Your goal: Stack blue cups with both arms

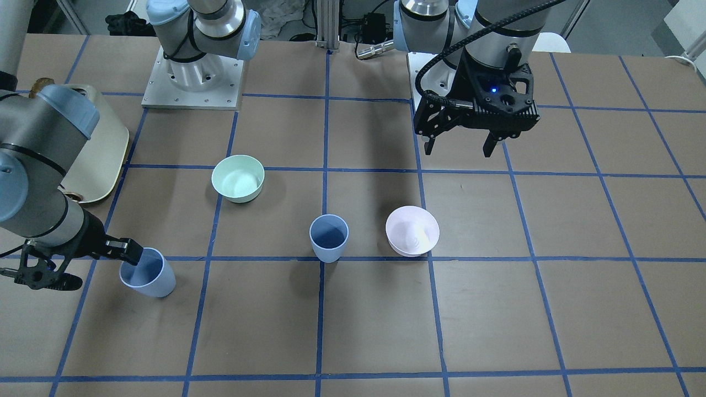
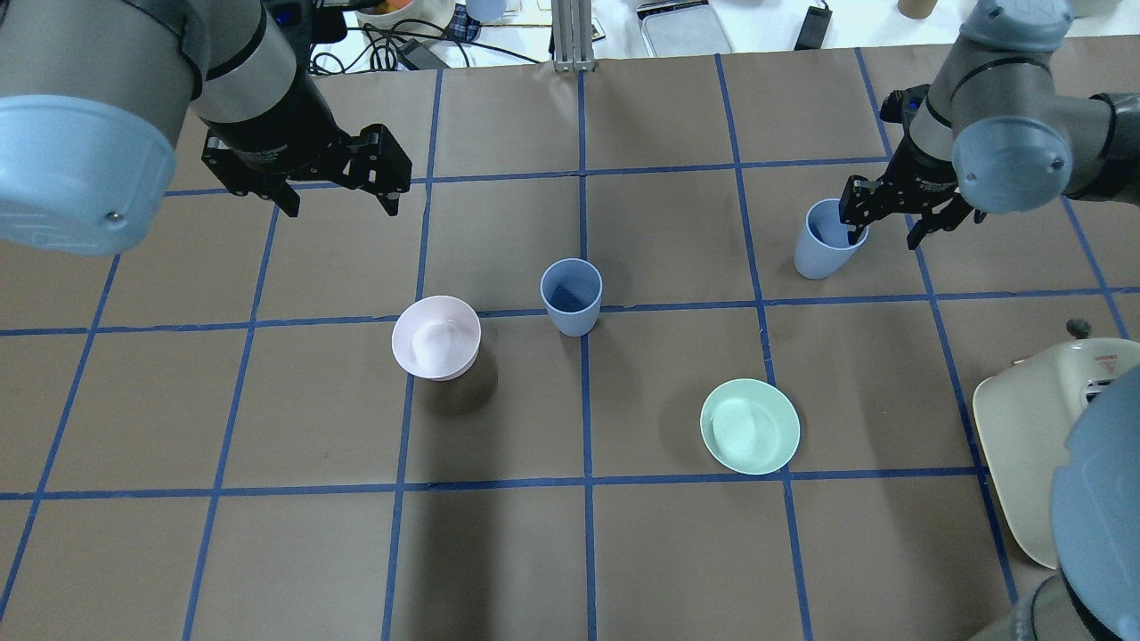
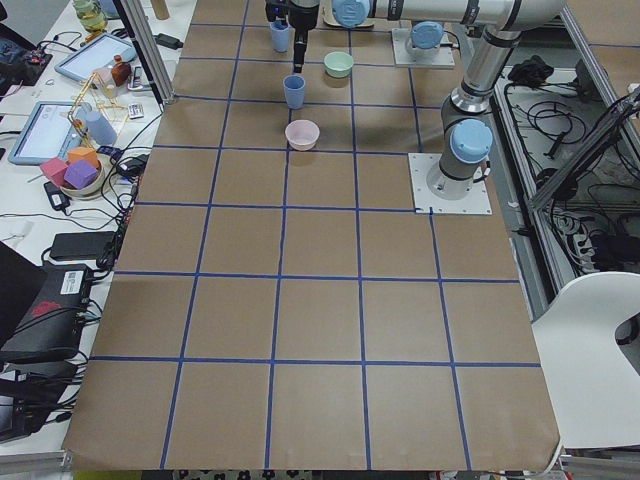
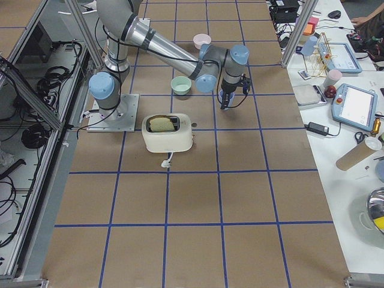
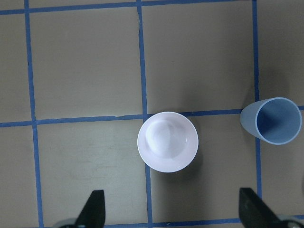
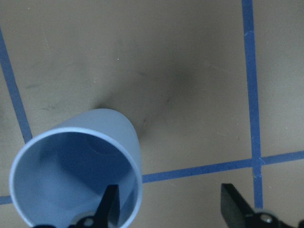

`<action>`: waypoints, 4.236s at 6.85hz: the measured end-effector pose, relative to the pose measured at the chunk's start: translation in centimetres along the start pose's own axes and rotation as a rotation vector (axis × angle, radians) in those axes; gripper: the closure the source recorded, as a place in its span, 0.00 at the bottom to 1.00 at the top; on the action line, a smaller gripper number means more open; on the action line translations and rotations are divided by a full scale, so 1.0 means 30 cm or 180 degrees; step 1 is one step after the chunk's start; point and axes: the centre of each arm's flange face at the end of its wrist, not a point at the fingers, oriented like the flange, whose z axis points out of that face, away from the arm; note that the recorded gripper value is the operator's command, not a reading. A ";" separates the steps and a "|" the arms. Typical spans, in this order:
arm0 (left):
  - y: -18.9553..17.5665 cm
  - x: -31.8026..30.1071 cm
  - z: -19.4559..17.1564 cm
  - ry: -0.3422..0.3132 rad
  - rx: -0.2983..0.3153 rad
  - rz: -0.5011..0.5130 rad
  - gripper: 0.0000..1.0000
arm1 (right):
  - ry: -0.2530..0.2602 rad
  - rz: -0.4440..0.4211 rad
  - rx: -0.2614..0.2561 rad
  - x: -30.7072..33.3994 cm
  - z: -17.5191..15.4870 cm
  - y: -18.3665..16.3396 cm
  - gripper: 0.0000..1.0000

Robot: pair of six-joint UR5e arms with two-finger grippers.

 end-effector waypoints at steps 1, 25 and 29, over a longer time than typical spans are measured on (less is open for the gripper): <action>0.004 0.000 -0.004 -0.0003 -0.0018 -0.0002 0.00 | -0.0008 0.0002 0.0011 -0.001 0.006 -0.004 1.00; 0.022 -0.010 -0.013 -0.0018 -0.0035 0.0002 0.00 | -0.0095 -0.0550 0.0009 -1.136 -0.246 0.385 0.00; 0.024 -0.006 -0.012 -0.0020 -0.0036 0.0014 0.00 | -0.0111 -0.0300 -0.0016 -0.759 -0.513 0.215 0.00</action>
